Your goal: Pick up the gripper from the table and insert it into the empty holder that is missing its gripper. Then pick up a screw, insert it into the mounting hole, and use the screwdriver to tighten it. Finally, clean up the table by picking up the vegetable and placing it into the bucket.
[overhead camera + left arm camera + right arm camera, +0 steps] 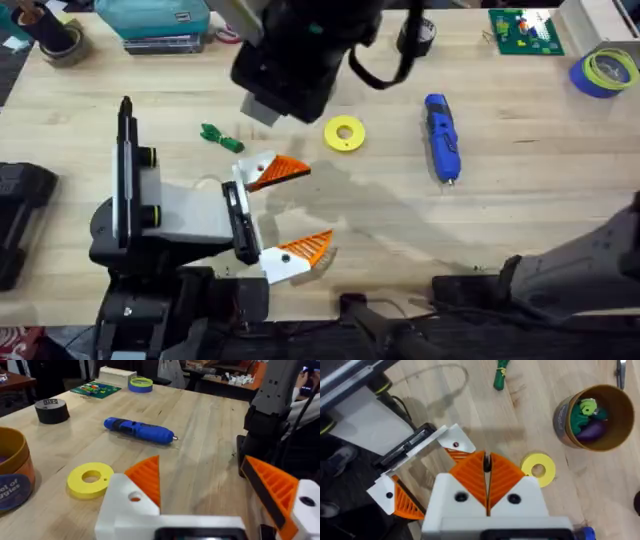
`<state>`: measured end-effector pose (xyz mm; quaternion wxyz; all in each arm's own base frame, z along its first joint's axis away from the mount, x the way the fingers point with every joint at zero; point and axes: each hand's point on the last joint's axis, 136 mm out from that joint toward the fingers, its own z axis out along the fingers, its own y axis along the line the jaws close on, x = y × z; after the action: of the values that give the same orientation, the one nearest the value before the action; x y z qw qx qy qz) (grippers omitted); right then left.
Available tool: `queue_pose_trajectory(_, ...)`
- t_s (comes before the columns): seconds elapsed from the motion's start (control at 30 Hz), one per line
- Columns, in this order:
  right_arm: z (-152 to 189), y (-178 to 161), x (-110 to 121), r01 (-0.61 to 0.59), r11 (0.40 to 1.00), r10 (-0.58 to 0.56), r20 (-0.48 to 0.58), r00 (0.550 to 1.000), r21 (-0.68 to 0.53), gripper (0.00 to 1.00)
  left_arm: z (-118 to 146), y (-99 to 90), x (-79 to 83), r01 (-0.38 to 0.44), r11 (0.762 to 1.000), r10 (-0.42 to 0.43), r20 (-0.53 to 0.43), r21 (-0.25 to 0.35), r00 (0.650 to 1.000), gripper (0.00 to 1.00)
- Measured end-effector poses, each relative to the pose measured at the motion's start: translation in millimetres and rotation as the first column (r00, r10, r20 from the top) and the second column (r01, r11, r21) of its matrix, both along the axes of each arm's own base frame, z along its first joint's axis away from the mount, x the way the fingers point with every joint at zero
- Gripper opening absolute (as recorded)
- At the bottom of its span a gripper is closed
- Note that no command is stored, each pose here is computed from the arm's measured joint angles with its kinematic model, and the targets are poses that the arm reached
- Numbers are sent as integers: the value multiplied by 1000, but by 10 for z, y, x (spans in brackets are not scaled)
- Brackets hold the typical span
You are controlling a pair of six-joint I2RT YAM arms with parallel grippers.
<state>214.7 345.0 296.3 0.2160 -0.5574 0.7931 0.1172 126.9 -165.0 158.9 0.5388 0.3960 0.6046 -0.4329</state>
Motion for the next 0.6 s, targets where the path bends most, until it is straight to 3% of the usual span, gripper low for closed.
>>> queue_pose_trajectory(0.6, -227, 190, -245, -134, 988, 133, -21, 991, -79, 5, 1, 0, 0, 0, 1000, 0, 0, 0, 1000, 986)
